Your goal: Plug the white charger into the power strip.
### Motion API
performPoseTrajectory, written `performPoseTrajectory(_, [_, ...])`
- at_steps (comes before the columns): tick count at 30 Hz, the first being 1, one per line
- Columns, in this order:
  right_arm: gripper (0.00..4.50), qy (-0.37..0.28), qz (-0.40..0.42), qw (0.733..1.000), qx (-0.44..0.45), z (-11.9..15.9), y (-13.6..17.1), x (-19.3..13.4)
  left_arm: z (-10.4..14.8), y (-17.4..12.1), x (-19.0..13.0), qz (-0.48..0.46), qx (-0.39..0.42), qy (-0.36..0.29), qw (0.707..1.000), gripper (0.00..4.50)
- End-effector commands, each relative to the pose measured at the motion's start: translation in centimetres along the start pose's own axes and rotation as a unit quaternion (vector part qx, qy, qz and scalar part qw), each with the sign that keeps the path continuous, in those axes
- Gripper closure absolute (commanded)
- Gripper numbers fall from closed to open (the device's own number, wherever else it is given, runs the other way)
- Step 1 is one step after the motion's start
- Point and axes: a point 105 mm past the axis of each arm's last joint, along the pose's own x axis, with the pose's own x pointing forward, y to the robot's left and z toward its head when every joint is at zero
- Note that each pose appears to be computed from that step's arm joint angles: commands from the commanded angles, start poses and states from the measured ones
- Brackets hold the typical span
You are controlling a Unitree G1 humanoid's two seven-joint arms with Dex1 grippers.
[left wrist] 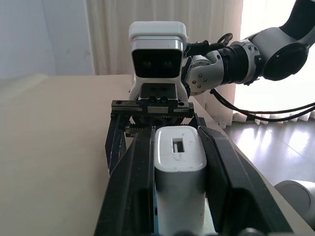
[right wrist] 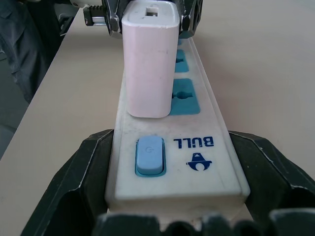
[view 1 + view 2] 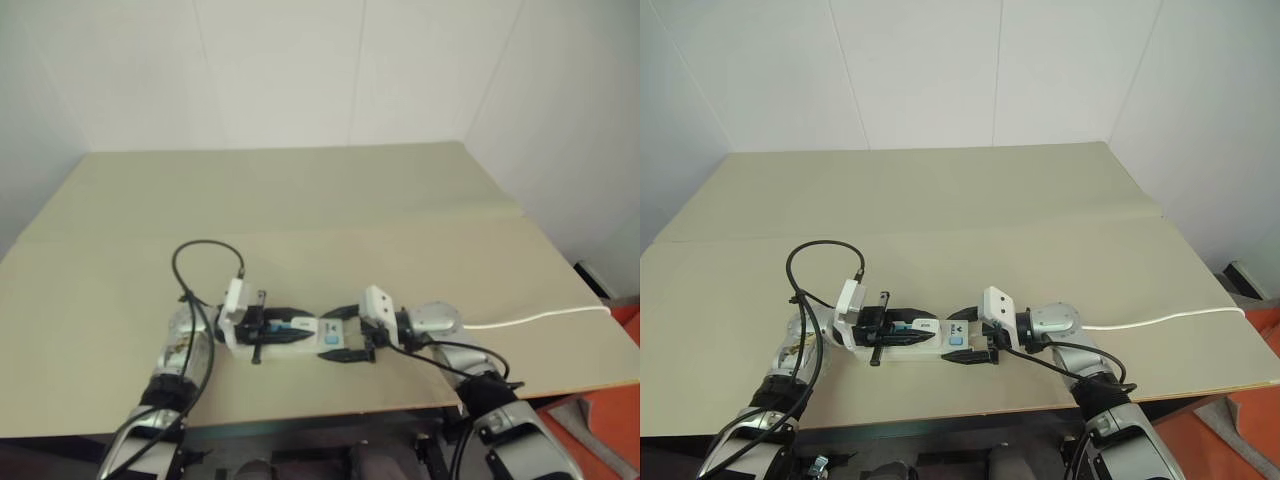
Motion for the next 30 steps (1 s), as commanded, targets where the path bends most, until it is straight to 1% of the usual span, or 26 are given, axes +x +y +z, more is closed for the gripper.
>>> performPoseTrajectory(1, [1.10, 0.027, 0.022, 0.999, 0.009, -1.5, 1.1, 0.2, -2.4, -0.4, -2.0, 0.025, -0.042, 0.056, 0.997, 3.48])
performPoseTrajectory(8, [1.10, 0.028, 0.021, 0.999, 0.007, -1.4, 1.0, 0.2, -2.5, -0.2, -1.9, 0.026, -0.055, 0.054, 0.997, 3.48])
performPoseTrajectory(9, [1.10, 0.028, 0.021, 0.999, 0.007, -1.4, 1.0, 0.2, -2.4, -0.2, -1.9, 0.027, -0.055, 0.050, 0.997, 2.75])
performPoseTrajectory(12, [1.10, 0.028, 0.021, 0.999, 0.006, -1.4, 1.0, 0.2, -2.2, 0.2, -1.8, 0.040, -0.053, 0.039, 0.997, 1.90])
performPoseTrajectory(14, [1.10, 0.029, 0.021, 0.999, 0.007, -1.5, 0.9, 0.2, -1.9, 0.4, -1.7, 0.038, -0.046, 0.037, 0.998, 1.22])
performPoseTrajectory(18, [1.10, 0.031, 0.021, 0.999, 0.007, -1.5, 0.9, 0.1, -1.3, 0.4, -1.7, 0.027, -0.039, 0.031, 0.998, 0.03])
performPoseTrajectory(23, [1.10, 0.030, 0.022, 0.999, 0.005, -1.5, 0.8, 0.3, 0.3, 0.7, -1.9, 0.023, -0.023, 0.014, 0.999, 0.03])
performPoseTrajectory(26, [1.10, 0.029, 0.022, 0.999, 0.002, -1.4, 0.8, 0.3, 1.8, 0.7, -2.3, 0.016, -0.023, 0.006, 1.000, 0.03])
performPoseTrajectory(28, [1.10, 0.026, 0.017, 1.000, 0.000, -1.2, 0.6, 0.3, 4.0, 1.0, -2.8, 0.014, -0.026, -0.023, 0.999, 0.03])
performPoseTrajectory(30, [1.10, 0.020, 0.008, 1.000, 0.009, -1.0, 0.2, 0.3, 6.8, 1.9, -3.4, 0.039, -0.007, -0.066, 0.997, 0.03])
